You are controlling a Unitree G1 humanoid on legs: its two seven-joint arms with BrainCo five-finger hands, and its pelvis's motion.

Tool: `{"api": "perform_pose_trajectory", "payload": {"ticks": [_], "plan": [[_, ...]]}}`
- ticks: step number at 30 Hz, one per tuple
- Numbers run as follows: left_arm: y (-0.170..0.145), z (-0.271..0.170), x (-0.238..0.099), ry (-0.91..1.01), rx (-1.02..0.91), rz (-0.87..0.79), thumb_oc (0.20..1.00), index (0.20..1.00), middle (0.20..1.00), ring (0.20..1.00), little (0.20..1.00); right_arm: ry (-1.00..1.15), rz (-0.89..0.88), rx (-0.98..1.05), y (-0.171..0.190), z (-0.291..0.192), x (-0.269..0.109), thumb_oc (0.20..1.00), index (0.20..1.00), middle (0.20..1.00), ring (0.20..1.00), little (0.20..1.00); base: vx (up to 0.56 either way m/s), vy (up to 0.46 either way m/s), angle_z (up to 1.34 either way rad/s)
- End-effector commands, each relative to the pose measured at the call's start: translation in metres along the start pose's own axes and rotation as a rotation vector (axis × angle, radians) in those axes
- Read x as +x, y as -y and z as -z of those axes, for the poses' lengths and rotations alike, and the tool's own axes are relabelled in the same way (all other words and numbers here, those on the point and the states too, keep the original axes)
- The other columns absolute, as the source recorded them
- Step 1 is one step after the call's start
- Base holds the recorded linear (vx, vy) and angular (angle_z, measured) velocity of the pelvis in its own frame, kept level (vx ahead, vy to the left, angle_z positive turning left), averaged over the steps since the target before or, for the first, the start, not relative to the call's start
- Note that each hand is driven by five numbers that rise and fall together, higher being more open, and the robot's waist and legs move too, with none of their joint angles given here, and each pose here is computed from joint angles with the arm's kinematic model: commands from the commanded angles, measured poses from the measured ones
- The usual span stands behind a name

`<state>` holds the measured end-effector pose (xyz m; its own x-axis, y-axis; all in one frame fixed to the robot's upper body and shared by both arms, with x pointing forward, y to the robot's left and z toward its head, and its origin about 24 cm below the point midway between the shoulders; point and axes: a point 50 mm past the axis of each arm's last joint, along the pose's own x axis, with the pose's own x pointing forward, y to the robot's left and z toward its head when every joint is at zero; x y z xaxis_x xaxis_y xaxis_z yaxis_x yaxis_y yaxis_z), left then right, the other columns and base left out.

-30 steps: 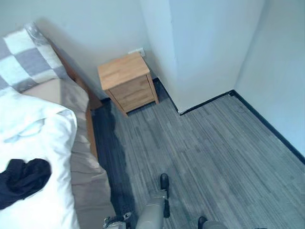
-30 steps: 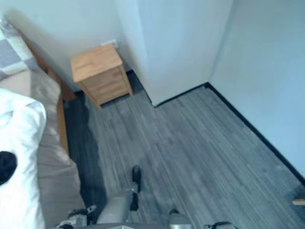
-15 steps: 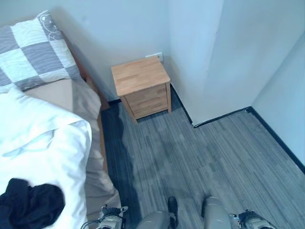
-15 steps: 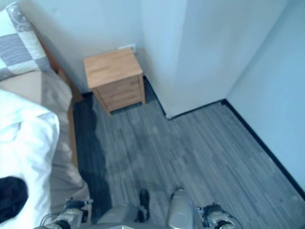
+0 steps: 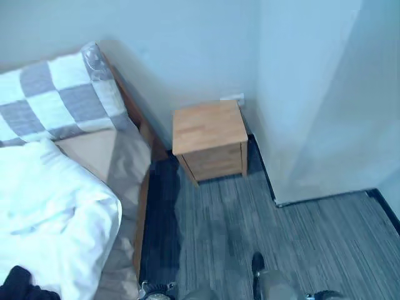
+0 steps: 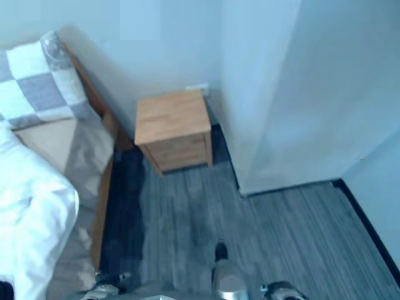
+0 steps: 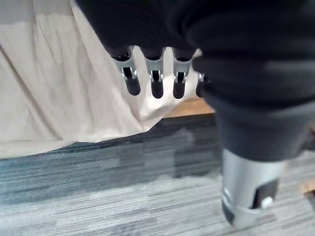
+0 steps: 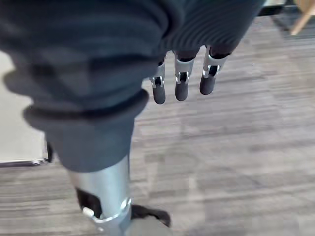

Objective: Tidy up the quilt and then pick up the clothes from the bed and put them into the laundry hamper.

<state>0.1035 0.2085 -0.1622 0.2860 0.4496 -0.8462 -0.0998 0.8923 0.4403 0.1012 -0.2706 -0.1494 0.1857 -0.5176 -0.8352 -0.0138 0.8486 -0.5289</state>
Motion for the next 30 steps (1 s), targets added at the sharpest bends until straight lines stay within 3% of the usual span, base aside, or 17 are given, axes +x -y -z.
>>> {"api": "perform_pose_trajectory", "payload": {"ticks": [1,5,8,15,19,25,30], "plan": [[-0.007,-0.029,0.001,0.122,-0.007,-0.012,1.000,1.000,1.000,1.000,1.000,0.041,0.067,0.106,0.030,-0.007,0.006,1.000,1.000,1.000,1.000,1.000,0.37,0.095,0.03],[-0.013,-0.020,0.004,0.044,-0.095,-0.021,1.000,1.000,1.000,1.000,1.000,0.130,0.078,0.125,0.033,-0.028,0.003,1.000,1.000,1.000,1.000,1.000,0.25,0.080,-0.18],[-0.021,-0.018,0.006,0.087,-0.020,-0.021,1.000,1.000,1.000,1.000,1.000,0.139,0.041,0.172,0.026,-0.039,0.001,1.000,1.000,1.000,1.000,1.000,0.22,0.116,-0.30],[-0.014,-0.043,0.003,0.196,0.049,-0.036,1.000,1.000,1.000,1.000,1.000,-0.026,-0.050,0.184,-0.002,-0.014,-0.002,1.000,1.000,1.000,1.000,1.000,0.17,0.247,0.01],[-0.012,-0.042,0.004,0.098,0.027,-0.047,1.000,1.000,1.000,1.000,1.000,-0.038,-0.086,0.085,-0.012,0.001,-0.003,1.000,1.000,1.000,1.000,1.000,0.28,0.203,0.34],[-0.017,-0.044,0.006,0.043,0.047,-0.066,1.000,1.000,1.000,1.000,1.000,0.113,-0.123,-0.056,-0.031,-0.029,-0.011,1.000,1.000,1.000,1.000,1.000,0.21,-0.225,0.98],[-0.020,-0.041,0.005,0.023,-0.046,-0.106,1.000,1.000,1.000,1.000,1.000,0.213,-0.133,-0.177,-0.028,-0.055,-0.014,1.000,1.000,1.000,1.000,1.000,0.11,-0.243,1.51]]}}
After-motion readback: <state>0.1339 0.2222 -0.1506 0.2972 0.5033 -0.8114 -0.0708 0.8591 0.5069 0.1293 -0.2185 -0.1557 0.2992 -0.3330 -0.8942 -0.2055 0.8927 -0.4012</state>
